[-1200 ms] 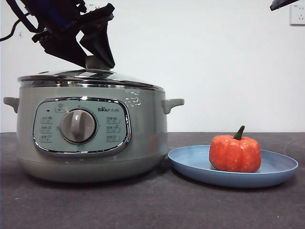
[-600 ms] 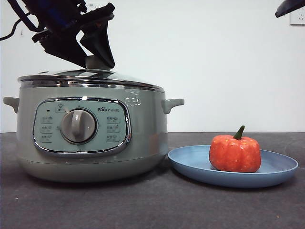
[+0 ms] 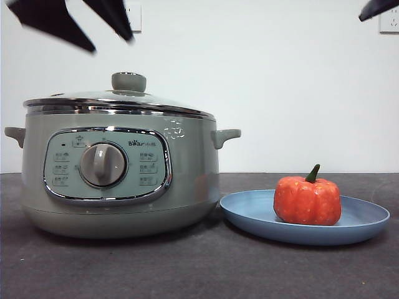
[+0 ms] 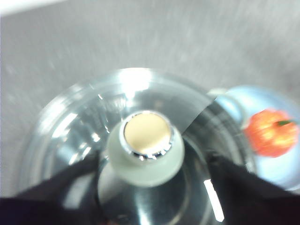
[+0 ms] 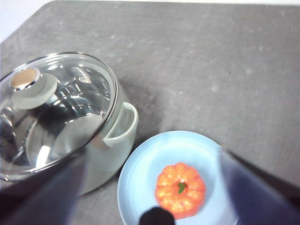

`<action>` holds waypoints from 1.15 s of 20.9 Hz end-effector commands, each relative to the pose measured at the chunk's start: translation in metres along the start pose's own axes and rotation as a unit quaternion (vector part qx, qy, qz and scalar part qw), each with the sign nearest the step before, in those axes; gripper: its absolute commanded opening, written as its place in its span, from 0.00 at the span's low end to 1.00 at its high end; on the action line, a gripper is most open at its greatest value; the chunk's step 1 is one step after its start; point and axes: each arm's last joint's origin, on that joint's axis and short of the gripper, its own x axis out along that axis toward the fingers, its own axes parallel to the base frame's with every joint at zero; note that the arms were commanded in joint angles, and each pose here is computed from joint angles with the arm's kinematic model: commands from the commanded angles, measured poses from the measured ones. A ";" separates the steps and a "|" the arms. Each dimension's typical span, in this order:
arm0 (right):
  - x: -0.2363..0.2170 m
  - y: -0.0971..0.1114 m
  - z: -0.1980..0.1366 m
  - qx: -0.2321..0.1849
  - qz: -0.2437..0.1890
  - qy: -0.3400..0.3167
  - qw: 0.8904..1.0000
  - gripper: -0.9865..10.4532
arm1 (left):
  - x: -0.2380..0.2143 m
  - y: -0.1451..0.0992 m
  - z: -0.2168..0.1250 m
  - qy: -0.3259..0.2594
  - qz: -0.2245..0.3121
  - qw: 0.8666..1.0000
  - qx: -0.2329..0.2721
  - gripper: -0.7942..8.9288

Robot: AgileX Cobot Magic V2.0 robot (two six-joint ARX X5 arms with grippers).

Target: Take the pumpkin out from the steamer,put the pumpkin in the blue plate,close the lid

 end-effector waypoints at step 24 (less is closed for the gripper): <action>-0.043 -0.016 -0.082 0.007 -0.060 -0.152 0.986 0.09 | -0.100 0.007 -0.120 -0.038 0.061 0.997 -0.031 0.08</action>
